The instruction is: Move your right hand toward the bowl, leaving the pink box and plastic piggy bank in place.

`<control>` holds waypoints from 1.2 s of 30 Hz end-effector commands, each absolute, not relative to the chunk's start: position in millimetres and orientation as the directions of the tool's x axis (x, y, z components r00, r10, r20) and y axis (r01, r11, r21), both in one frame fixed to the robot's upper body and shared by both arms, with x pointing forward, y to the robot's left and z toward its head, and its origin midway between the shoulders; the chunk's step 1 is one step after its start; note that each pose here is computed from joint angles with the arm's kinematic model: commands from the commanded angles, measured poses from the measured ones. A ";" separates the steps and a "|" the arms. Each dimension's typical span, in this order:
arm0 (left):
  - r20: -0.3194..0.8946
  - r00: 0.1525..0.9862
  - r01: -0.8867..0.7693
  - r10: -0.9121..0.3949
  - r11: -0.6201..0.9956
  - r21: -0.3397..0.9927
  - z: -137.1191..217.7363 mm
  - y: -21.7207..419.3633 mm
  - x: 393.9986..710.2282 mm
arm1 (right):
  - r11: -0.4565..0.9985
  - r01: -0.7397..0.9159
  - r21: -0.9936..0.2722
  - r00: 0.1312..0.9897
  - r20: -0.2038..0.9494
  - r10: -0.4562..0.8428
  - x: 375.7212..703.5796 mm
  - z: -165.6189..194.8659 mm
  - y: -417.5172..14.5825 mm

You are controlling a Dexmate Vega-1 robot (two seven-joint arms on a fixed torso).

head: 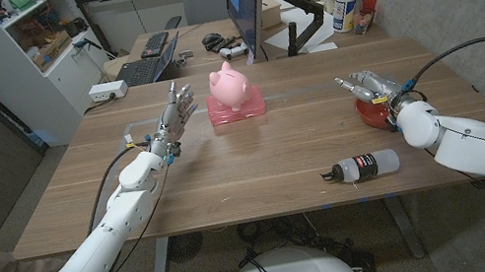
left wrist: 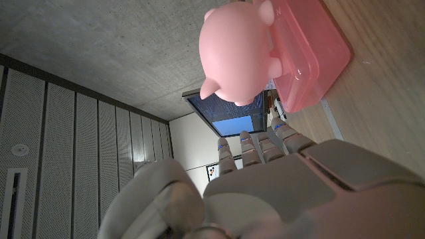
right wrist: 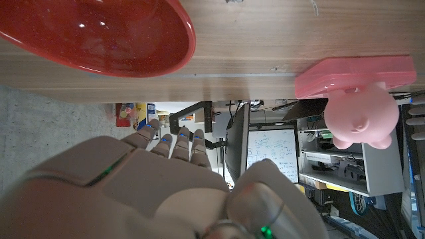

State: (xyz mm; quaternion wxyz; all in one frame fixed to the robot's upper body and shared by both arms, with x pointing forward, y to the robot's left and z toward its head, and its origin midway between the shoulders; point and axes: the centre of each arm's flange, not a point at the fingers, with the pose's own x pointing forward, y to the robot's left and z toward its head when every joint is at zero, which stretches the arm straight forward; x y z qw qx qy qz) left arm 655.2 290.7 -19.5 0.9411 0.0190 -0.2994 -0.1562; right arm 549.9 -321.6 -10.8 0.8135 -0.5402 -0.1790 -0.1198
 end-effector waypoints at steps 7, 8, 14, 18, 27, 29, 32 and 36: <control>0.542 0.775 0.286 -0.323 0.946 0.155 -19.8 285.5 654.1 | 0.293 0.329 -0.898 0.933 0.356 0.044 544.2 -17.3 -331.3; 0.541 0.776 0.287 -0.325 0.945 0.156 -20.2 284.9 654.0 | 0.290 0.333 -0.897 0.931 0.362 0.049 543.4 -17.9 -331.8; 0.539 0.775 0.290 -0.330 0.943 0.161 -21.3 283.1 653.9 | 0.266 0.331 -0.905 0.932 0.358 0.059 540.7 -21.6 -333.9; 0.536 0.775 0.292 -0.335 0.942 0.166 -21.7 283.0 653.8 | 0.266 0.337 -0.903 0.929 0.364 0.059 539.8 -24.3 -337.9; 0.530 0.781 0.288 -0.331 0.943 0.165 -23.1 285.3 652.8 | 0.214 0.348 -0.913 0.927 0.369 0.067 543.3 -33.0 -341.0; 0.529 0.781 0.289 -0.332 0.943 0.166 -23.3 285.4 652.7 | 0.210 0.352 -0.912 0.926 0.372 0.065 544.2 -34.9 -342.0; 0.529 0.782 0.286 -0.331 0.943 0.168 -23.5 285.7 652.4 | 0.206 0.359 -0.910 0.923 0.379 0.064 545.9 -38.0 -345.0; 0.528 0.783 0.282 -0.328 0.944 0.169 -23.9 286.2 651.7 | 0.183 0.382 -0.906 0.915 0.398 0.062 547.7 -42.4 -347.8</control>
